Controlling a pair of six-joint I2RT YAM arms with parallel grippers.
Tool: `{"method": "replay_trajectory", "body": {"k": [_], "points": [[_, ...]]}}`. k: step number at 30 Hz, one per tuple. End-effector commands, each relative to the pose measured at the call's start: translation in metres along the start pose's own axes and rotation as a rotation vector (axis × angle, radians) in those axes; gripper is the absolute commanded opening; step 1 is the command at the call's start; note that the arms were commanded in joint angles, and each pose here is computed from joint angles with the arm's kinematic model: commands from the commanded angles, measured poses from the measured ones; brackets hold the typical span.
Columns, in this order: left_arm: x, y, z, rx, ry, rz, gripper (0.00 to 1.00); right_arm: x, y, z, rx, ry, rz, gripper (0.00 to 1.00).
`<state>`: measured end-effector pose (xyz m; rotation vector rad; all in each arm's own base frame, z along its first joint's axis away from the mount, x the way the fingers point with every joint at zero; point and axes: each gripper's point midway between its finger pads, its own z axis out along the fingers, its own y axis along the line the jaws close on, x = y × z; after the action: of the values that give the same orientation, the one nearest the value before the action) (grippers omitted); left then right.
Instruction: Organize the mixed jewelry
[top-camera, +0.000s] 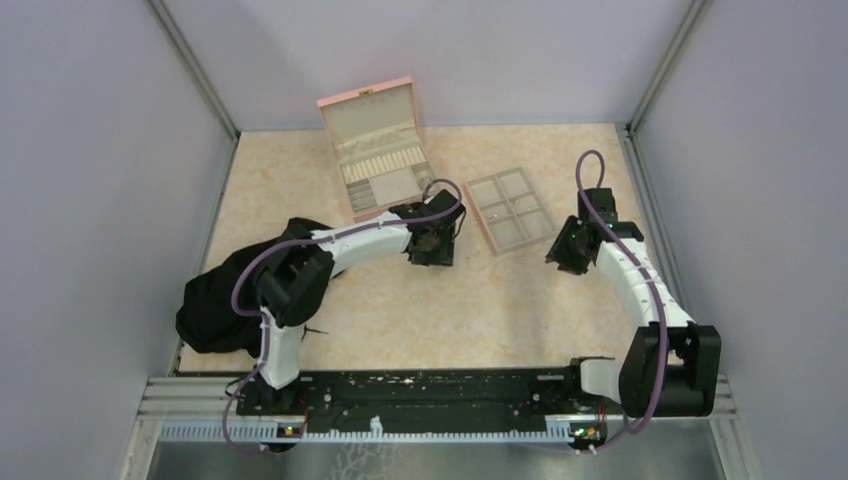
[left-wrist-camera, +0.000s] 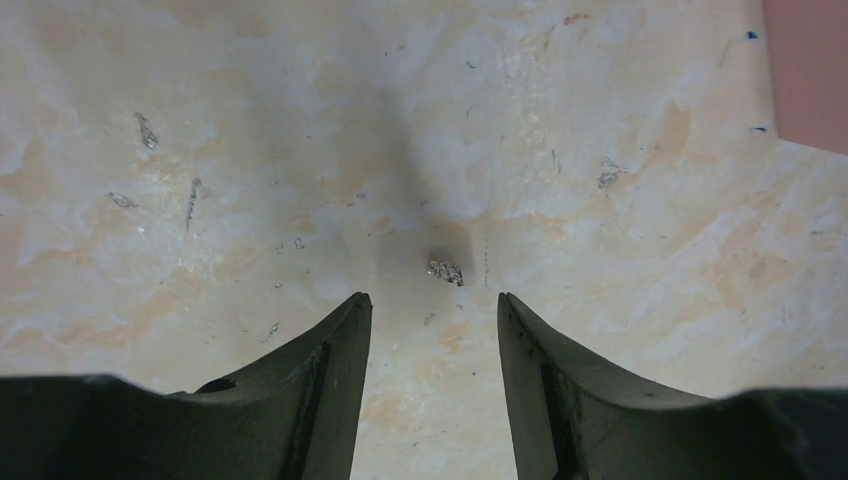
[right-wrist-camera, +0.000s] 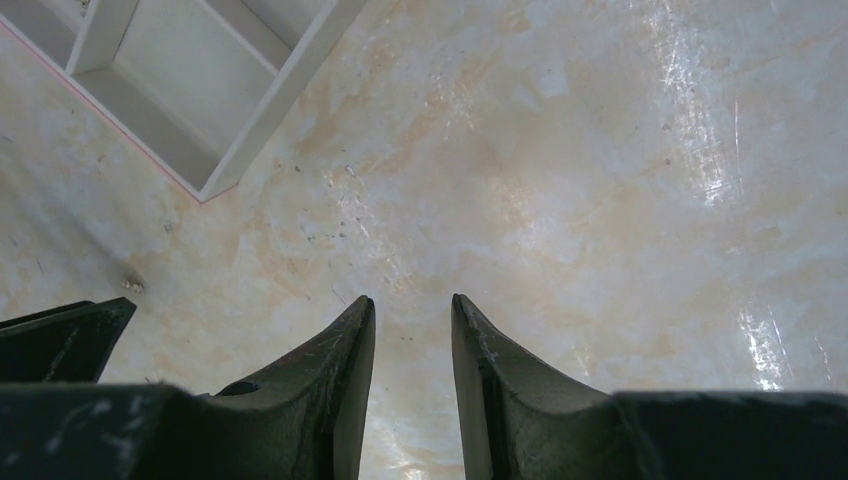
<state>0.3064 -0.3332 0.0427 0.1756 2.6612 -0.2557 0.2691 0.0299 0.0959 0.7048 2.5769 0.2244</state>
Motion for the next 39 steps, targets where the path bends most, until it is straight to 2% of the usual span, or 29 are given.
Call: {"method": "replay_trajectory", "body": {"k": [1,9,20,27,30,34,39], "points": [[0.01,-0.004,0.01,-0.075,0.022,-0.092,0.56,-0.015,0.009,-0.011,-0.046,-0.066,-0.017,0.34],[0.022,-0.001,0.027,-0.141,0.074,-0.142,0.48,-0.012,0.007,-0.012,-0.045,-0.062,-0.033,0.34],[0.022,0.003,0.025,-0.176,0.071,-0.151,0.25,-0.015,0.009,-0.008,-0.052,-0.06,-0.045,0.35],[0.016,-0.002,0.019,-0.17,0.046,-0.113,0.19,-0.015,0.01,-0.005,-0.056,-0.058,-0.045,0.34],[0.013,-0.005,0.018,-0.164,0.034,-0.094,0.2,-0.014,0.011,-0.004,-0.06,-0.056,-0.041,0.34],[0.011,-0.011,0.017,-0.14,0.028,-0.057,0.34,-0.014,0.011,-0.003,-0.063,-0.056,-0.037,0.34],[0.01,-0.017,0.018,-0.113,0.022,-0.018,0.38,-0.012,0.01,-0.002,-0.063,-0.052,-0.031,0.34]]}}
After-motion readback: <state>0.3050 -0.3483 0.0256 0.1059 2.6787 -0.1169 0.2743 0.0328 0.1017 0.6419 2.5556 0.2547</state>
